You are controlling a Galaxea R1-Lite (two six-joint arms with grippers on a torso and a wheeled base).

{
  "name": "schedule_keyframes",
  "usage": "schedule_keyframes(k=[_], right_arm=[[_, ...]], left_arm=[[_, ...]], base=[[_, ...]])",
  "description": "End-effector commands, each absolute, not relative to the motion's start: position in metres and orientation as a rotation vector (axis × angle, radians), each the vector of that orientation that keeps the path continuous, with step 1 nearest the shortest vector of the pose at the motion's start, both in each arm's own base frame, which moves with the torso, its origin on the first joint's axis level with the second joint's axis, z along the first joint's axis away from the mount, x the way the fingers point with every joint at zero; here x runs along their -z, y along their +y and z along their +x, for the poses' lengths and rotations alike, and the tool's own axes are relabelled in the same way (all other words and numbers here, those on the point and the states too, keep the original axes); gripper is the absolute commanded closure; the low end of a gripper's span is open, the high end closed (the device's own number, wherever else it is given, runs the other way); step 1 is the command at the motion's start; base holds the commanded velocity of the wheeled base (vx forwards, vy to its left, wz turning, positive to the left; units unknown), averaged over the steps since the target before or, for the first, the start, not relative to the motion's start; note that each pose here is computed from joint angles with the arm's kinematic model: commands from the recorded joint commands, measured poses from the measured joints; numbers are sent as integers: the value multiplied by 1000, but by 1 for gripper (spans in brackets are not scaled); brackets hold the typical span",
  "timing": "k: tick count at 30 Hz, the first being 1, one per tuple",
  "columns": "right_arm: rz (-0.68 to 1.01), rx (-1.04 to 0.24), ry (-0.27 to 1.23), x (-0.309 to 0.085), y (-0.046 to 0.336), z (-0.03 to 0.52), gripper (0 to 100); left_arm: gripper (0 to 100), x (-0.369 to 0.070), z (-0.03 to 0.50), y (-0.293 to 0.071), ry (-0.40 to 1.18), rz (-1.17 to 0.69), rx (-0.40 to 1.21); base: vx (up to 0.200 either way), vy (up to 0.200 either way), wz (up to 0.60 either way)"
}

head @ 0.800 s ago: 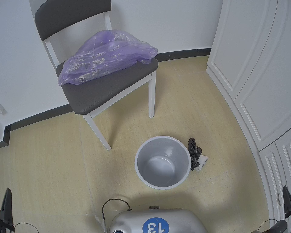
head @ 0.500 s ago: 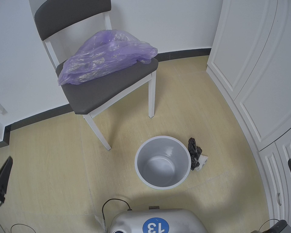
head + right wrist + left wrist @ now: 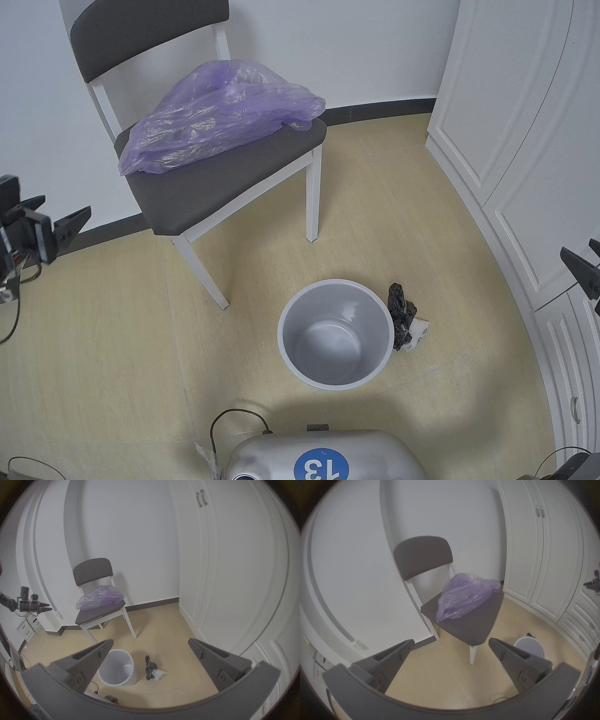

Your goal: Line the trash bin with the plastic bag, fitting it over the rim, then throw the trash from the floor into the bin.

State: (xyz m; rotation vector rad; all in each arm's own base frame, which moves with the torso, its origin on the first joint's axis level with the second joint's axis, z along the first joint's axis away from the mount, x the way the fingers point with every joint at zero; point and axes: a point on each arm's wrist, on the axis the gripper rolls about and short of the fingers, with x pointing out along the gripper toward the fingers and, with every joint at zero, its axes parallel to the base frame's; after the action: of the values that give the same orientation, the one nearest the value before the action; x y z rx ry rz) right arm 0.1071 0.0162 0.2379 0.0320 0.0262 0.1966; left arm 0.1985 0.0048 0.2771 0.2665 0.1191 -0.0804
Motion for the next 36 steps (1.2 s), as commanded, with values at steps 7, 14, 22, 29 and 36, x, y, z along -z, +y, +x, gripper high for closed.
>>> schedule_keyframes(k=[7, 14, 22, 29, 36], right_arm=[[29, -253, 74, -233, 37, 142, 0], [32, -252, 65, -234, 37, 142, 0], [38, -246, 40, -236, 36, 142, 0], [38, -246, 42, -236, 36, 142, 0], [38, -246, 45, -235, 36, 143, 0]], left_arm=[[0, -244, 394, 30, 170, 381, 34], [0, -246, 418, 36, 108, 364, 6], [0, -259, 422, 31, -2, 250, -8], [0, -272, 413, 29, -41, 235, -6], [100, -275, 408, 28, -49, 226, -5]], base=[[0, 0, 0], [0, 0, 0], [0, 0, 0], [0, 0, 0], [0, 0, 0]])
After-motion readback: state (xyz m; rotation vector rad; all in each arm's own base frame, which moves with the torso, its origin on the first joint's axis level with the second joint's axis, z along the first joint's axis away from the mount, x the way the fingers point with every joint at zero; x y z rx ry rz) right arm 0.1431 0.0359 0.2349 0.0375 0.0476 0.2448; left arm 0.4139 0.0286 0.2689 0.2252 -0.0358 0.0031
